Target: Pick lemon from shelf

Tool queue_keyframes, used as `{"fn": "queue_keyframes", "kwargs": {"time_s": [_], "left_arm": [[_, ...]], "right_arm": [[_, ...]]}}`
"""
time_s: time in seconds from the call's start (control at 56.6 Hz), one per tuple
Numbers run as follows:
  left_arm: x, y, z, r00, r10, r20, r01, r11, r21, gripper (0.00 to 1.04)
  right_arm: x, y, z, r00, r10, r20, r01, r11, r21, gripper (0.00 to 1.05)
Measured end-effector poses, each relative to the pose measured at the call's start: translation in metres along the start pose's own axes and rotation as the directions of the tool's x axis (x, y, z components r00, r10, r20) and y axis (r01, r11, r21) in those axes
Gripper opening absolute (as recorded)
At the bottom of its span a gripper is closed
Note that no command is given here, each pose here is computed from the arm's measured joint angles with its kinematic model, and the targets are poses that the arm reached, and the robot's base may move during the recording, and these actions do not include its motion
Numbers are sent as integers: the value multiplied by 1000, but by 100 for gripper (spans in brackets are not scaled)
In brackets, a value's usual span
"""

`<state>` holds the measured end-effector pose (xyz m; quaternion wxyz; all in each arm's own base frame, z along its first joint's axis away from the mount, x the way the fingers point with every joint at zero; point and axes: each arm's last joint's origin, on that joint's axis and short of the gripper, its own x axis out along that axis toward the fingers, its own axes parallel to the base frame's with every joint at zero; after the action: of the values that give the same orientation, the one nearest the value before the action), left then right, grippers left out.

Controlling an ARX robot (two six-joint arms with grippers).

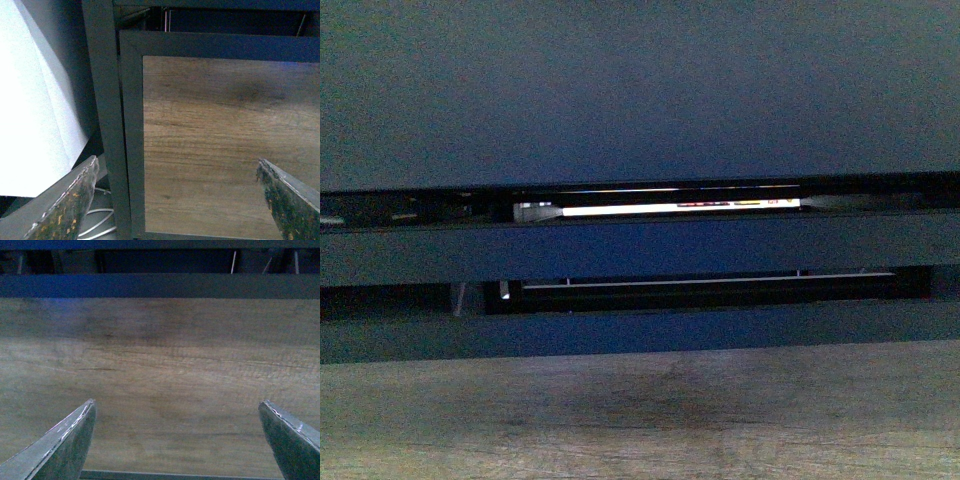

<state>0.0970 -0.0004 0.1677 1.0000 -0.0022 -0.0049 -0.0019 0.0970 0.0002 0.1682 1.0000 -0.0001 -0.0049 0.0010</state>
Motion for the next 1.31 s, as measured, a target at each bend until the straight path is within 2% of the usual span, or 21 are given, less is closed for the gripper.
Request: {"fn": "queue_keyframes", "kwargs": {"time_s": [1.308], "left_arm": [[0,0,0,1000,0,0,0,1000,0,97]], "right_arm": [[0,0,0,1000,0,0,0,1000,0,97]]}}
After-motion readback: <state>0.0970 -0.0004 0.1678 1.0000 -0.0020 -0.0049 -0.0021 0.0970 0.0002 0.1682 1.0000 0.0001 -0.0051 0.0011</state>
